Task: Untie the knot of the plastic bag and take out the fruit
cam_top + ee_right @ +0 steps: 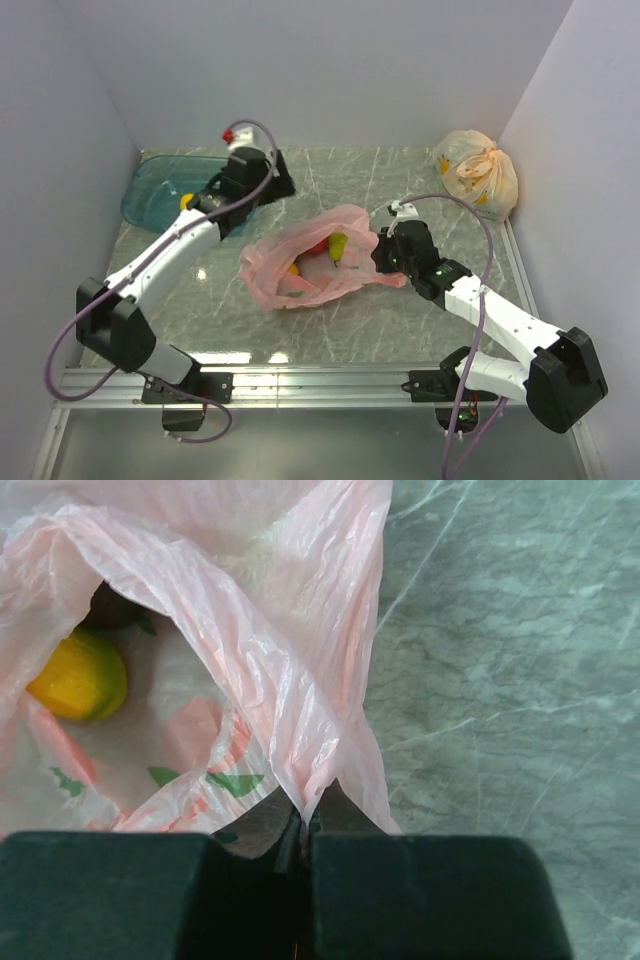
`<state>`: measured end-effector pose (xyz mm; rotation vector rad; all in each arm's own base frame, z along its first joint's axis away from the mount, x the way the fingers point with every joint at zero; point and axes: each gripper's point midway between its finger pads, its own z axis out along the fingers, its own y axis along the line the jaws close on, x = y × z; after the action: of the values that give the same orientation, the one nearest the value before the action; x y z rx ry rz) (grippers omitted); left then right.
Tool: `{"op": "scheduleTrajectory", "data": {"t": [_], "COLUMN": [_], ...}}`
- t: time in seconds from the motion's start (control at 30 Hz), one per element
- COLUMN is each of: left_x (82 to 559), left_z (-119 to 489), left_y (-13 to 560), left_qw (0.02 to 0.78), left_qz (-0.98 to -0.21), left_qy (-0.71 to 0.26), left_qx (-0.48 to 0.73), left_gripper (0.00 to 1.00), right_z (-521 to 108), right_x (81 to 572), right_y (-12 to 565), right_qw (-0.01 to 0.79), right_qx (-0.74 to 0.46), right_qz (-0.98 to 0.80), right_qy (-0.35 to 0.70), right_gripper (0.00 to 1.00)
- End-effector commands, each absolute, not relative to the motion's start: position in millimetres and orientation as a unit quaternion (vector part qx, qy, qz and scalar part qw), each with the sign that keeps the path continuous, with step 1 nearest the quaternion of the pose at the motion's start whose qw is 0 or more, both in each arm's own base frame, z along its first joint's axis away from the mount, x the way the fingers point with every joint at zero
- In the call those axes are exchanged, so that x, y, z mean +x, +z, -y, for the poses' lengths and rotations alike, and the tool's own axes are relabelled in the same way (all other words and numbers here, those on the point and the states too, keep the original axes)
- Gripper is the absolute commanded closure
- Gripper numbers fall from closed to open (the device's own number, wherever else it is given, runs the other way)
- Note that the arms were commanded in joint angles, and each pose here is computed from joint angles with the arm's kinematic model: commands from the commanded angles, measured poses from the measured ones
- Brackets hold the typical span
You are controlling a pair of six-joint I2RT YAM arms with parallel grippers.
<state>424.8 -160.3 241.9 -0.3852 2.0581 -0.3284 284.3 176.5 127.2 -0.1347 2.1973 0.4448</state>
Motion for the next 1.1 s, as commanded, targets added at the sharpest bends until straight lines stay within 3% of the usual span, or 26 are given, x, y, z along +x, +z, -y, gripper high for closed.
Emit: {"op": "scheduleTrajectory", "data": {"t": [0.0,0.17,0.37,0.5,0.83,1.07], "left_x": [379,312,279,297,387,419], "left_z": [200,280,329,330,297,293], "left_y": [239,221,171,131,139,123], "left_qw": [0.46,0.409,0.378,0.372,0.476,0.482], "left_qz": [-0.866,-0.881,-0.893,-0.909,-0.874,-0.873], "left_qy": [-0.163,-0.235,-0.242,-0.184,-0.079,-0.045], "left_qx": [-0.113,-0.029,0.043,0.027,-0.064,-0.058], "left_gripper": [0.06,0.1,0.15,0.16,0.1,0.07], "right_z": [-179,-184,-184,-186,-186,-190], "right_x": [299,299,299,295,286,283], "right_y": [151,153,154,151,150,150], "right_qw": [0.465,0.462,0.463,0.457,0.453,0.449], "right_qx": [-0.042,-0.041,-0.039,-0.042,-0.042,-0.047], "right_qz": [-0.867,-0.865,-0.864,-0.866,-0.864,-0.863], "right_qy": [0.176,0.189,0.193,0.198,0.214,0.226], "right_gripper": [1.0,1.0,1.0,1.0,1.0,1.0]}}
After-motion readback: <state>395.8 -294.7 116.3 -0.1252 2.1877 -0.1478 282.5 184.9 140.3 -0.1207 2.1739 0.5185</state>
